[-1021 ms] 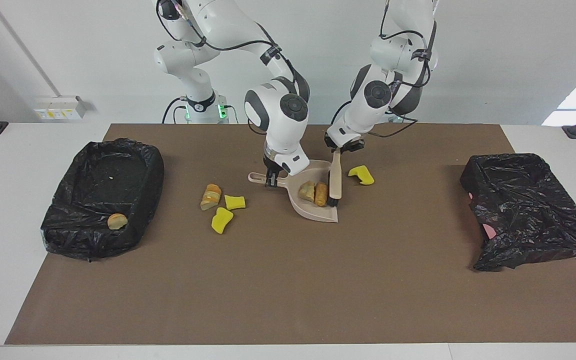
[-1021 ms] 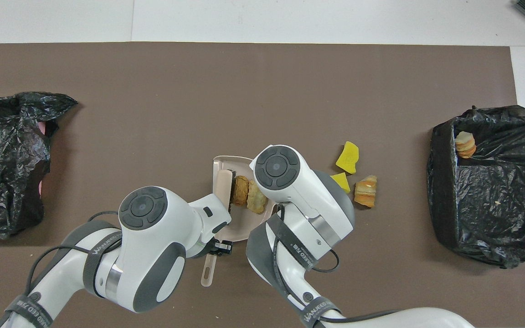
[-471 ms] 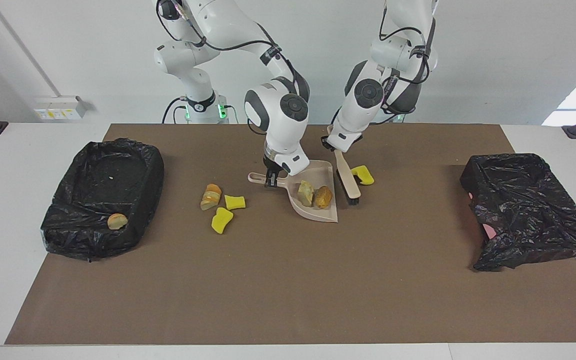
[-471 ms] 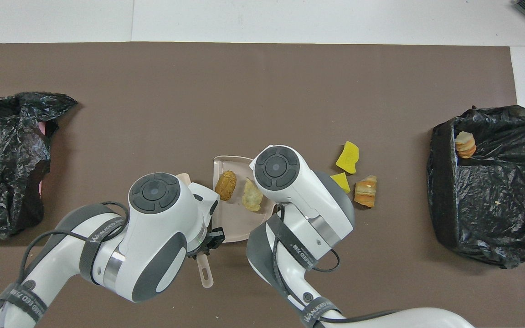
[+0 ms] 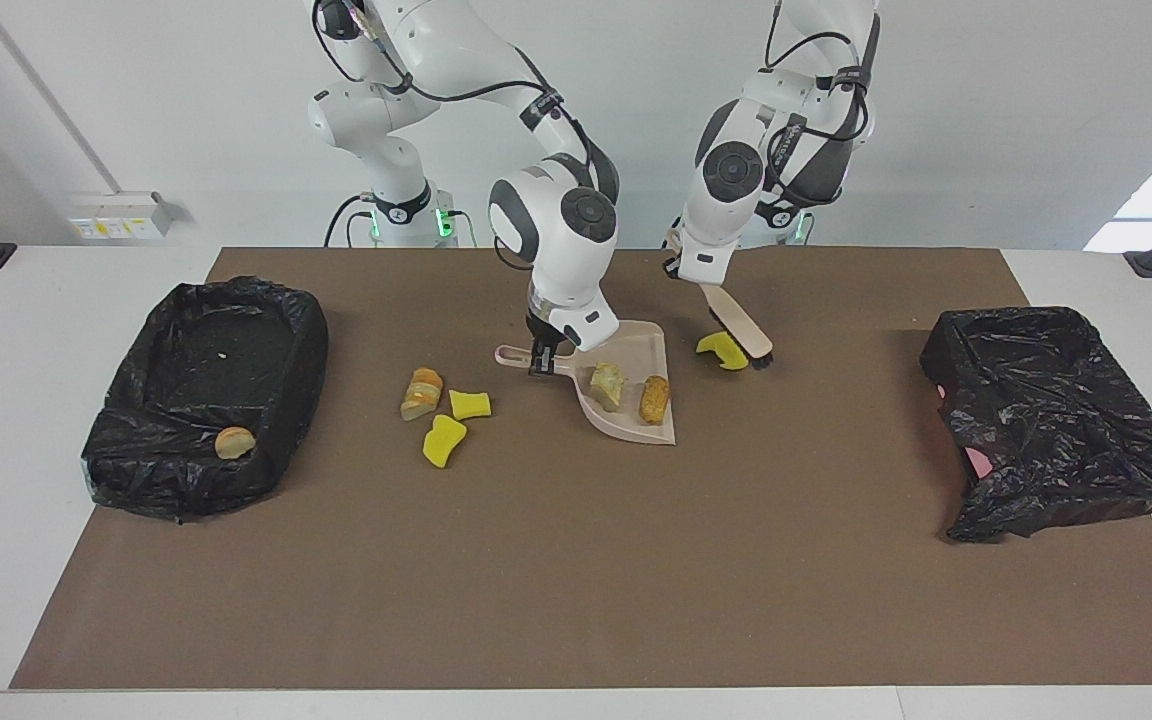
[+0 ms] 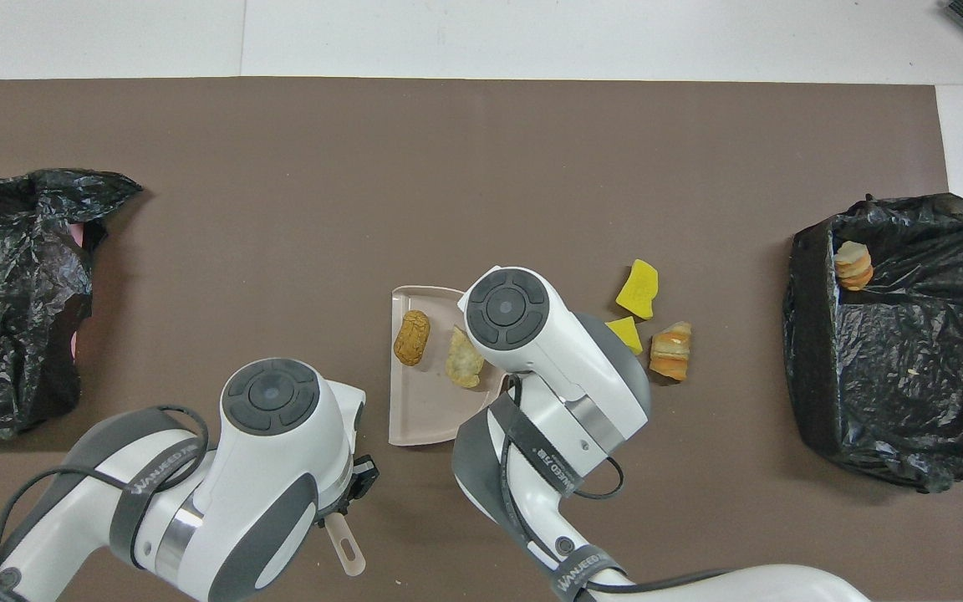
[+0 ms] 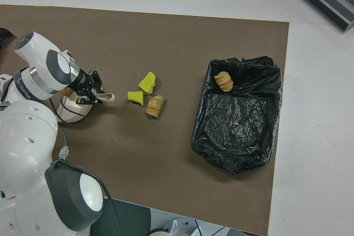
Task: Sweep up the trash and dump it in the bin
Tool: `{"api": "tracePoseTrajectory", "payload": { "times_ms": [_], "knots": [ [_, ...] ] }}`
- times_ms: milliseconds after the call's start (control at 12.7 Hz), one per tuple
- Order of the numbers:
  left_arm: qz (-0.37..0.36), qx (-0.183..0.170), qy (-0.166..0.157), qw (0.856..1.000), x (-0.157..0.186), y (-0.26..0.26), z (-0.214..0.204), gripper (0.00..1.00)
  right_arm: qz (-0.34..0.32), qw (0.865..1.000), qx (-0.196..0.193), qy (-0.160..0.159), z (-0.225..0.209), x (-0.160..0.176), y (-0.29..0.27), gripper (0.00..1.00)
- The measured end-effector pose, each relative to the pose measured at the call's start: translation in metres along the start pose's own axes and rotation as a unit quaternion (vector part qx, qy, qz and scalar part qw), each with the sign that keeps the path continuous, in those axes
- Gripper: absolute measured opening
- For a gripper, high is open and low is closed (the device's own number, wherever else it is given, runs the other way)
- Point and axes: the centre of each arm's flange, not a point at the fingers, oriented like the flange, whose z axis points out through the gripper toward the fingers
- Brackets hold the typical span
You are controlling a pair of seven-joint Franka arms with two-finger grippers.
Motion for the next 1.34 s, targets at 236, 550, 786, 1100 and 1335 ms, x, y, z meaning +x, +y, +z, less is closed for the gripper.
{"api": "tracePoseTrajectory", "payload": {
  "times_ms": [236, 550, 786, 1100, 1335],
  "knots": [
    [0.045, -0.026, 0.021, 0.998, -0.001, -0.017, 0.042, 0.27, -0.001, 1.0, -0.001, 0.0, 0.003, 0.0, -0.001, 0.32],
    [0.153, -0.119, 0.03, 0.981, 0.012, 0.009, 0.045, 0.27, -0.001, 1.0, -0.003, 0.001, 0.003, -0.001, -0.002, 0.32],
    [0.247, -0.147, 0.036, 0.957, 0.002, 0.04, 0.032, 0.27, -0.001, 1.0, -0.003, 0.001, 0.003, -0.001, -0.002, 0.32],
    [0.28, -0.148, 0.042, 0.947, -0.016, 0.066, 0.028, 0.27, -0.002, 1.0, -0.003, 0.0, 0.003, -0.002, -0.003, 0.32],
    [0.238, -0.154, 0.036, 0.958, 0.026, 0.047, 0.025, 0.27, -0.002, 1.0, -0.003, 0.0, 0.004, -0.002, -0.003, 0.32]
  ]
}}
